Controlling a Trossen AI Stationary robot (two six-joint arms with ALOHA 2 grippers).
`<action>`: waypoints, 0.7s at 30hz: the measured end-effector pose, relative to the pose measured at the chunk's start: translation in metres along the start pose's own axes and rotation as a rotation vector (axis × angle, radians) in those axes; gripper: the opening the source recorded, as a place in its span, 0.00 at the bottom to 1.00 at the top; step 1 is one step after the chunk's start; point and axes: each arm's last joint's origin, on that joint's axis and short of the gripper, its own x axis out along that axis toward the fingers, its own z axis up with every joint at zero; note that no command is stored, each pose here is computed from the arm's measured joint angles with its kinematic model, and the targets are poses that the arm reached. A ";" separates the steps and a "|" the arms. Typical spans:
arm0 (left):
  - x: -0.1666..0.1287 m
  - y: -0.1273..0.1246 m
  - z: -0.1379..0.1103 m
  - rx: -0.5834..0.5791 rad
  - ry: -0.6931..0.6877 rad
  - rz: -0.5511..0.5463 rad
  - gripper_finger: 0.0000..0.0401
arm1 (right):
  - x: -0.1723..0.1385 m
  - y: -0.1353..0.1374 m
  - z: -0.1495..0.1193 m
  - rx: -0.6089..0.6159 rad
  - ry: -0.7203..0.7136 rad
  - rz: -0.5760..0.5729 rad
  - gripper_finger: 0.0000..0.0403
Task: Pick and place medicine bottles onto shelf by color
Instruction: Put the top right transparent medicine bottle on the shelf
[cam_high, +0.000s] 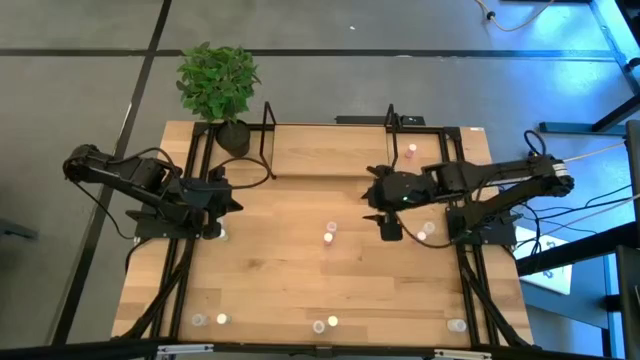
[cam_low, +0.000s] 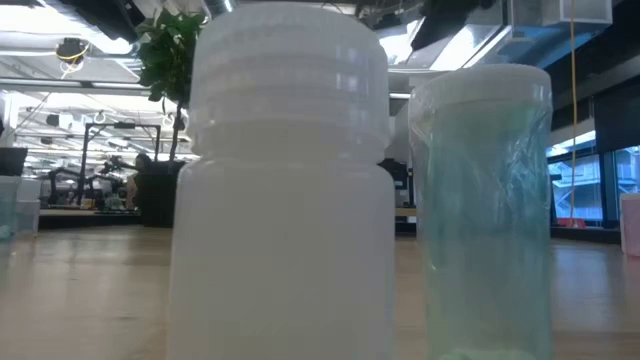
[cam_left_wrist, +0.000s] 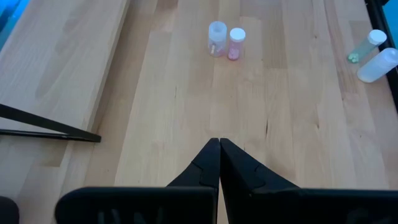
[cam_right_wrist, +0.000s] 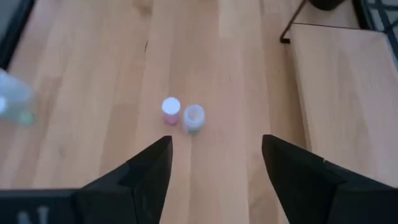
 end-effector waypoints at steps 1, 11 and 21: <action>0.000 0.000 0.000 0.000 0.000 0.000 0.00 | 0.005 0.001 0.000 -0.039 0.015 0.002 0.62; 0.000 0.000 0.000 0.000 0.000 0.000 0.00 | 0.059 0.002 0.010 -0.130 0.036 -0.129 0.62; 0.000 0.000 0.000 0.000 0.000 0.000 0.00 | 0.101 -0.002 0.005 -0.109 0.102 -0.010 0.62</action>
